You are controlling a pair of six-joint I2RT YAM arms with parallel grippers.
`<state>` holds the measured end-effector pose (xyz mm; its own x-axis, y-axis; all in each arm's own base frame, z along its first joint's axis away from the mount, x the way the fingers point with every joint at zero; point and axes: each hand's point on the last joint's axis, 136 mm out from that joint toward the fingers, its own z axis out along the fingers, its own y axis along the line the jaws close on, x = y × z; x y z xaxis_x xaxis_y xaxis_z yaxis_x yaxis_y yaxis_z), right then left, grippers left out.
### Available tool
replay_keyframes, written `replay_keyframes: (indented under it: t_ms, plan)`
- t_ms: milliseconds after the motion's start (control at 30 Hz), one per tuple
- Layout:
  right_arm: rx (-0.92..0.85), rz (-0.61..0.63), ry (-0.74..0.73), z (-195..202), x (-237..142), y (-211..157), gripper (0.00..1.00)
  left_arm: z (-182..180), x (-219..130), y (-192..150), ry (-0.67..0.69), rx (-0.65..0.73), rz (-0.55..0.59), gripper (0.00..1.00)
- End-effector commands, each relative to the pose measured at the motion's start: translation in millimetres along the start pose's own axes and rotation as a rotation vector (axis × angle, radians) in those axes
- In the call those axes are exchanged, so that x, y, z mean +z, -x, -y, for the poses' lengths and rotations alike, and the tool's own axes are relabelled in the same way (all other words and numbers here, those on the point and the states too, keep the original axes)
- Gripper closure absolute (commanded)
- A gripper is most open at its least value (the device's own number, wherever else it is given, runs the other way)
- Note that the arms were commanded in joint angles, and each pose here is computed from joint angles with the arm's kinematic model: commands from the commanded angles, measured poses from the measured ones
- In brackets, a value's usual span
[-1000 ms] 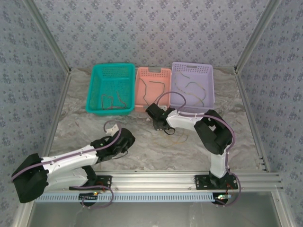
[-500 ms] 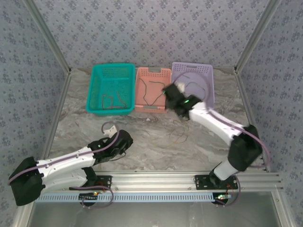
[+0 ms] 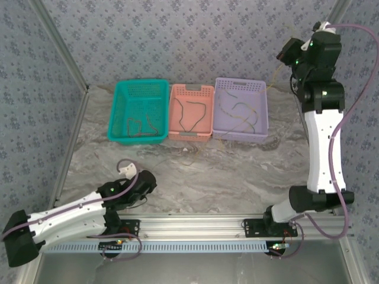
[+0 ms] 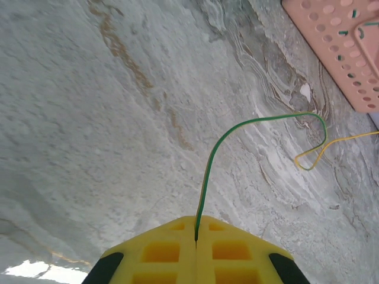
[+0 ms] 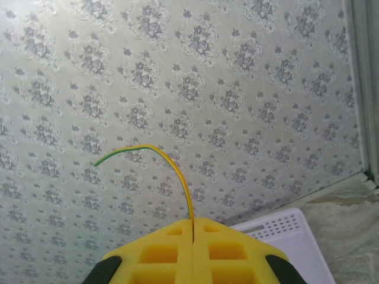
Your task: Untangle the cables
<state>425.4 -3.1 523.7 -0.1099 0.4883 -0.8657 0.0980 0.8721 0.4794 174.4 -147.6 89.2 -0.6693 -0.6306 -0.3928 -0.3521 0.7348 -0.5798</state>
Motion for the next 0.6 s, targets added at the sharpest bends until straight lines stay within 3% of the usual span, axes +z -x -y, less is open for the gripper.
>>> replay_keyframes:
  t_ms: [0,167,367,467,567]
  plan:
    - [0.068,-0.024,0.075,-2,10,18,1.00,-26,-15,18,0.081,0.030,0.077,1.00]
    - [0.118,0.034,0.115,3,18,56,1.00,-54,-37,41,0.080,-0.049,0.170,1.00]
    - [0.172,0.075,0.145,12,31,76,1.00,-75,-72,74,0.014,-0.105,0.289,1.00]
    - [0.196,0.111,0.170,13,27,90,1.00,-60,-91,91,-0.049,-0.063,0.338,1.00]
    - [0.221,0.162,0.228,4,18,108,1.00,-14,-104,96,-0.165,0.038,0.330,1.00]
